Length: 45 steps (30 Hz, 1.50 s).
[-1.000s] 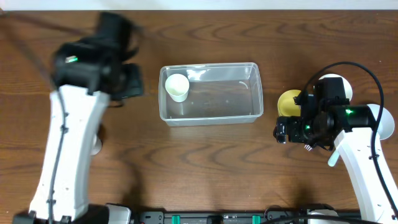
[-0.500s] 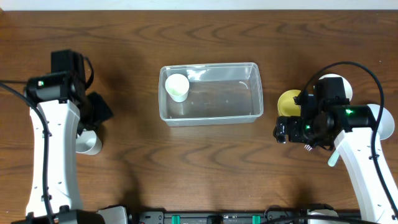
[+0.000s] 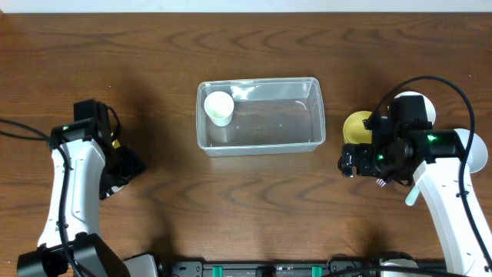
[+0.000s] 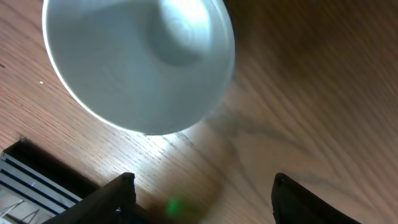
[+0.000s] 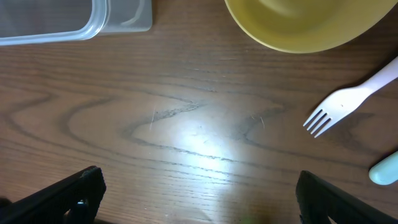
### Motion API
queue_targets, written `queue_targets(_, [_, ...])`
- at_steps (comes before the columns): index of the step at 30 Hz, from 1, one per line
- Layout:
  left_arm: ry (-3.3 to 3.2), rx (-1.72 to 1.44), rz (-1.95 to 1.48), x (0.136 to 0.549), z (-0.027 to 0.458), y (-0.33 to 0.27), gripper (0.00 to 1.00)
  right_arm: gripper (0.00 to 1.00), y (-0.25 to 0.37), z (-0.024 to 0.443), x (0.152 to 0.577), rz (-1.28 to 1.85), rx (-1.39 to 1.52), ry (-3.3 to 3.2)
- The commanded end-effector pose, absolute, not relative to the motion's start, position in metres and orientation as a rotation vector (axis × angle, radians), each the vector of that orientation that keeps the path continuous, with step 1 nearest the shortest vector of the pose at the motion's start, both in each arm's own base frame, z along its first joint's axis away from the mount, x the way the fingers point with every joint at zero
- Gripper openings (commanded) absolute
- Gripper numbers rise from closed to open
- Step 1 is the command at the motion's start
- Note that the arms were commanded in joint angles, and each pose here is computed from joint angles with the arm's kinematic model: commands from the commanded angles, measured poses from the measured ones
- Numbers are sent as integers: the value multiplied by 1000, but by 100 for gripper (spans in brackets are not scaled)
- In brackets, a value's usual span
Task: Pack container
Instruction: 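Move the left gripper back and grasp the light blue cup rim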
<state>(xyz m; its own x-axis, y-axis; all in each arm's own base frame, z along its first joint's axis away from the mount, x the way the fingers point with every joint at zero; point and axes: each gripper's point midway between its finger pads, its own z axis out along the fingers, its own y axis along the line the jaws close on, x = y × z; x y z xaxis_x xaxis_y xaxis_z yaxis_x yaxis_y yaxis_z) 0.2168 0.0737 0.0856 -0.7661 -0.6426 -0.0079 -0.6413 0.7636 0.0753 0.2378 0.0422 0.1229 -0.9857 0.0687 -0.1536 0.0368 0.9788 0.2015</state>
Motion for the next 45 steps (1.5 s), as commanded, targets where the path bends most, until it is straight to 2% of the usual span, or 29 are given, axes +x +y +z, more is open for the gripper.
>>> queue_targets(1, [-2959,1046,-103,219,88,74,71,99,41,128,242,293,79,2949])
queue_targets(12, [-3024,1028,-102,232,88,78,72,99,41,128,241,293,80,2952])
queue_targets(19, [-3126,923,-108,252,86,84,85,99,41,127,240,293,81,2959])
queue_targets(34, [-2996,877,-105,251,46,84,85,99,41,127,239,293,81,2960])
queue_targets(39, [-2999,878,-105,251,46,84,65,99,41,127,239,293,81,2960])
queue_targets(45, [-2996,877,-104,251,46,83,48,99,41,127,239,293,81,2960])
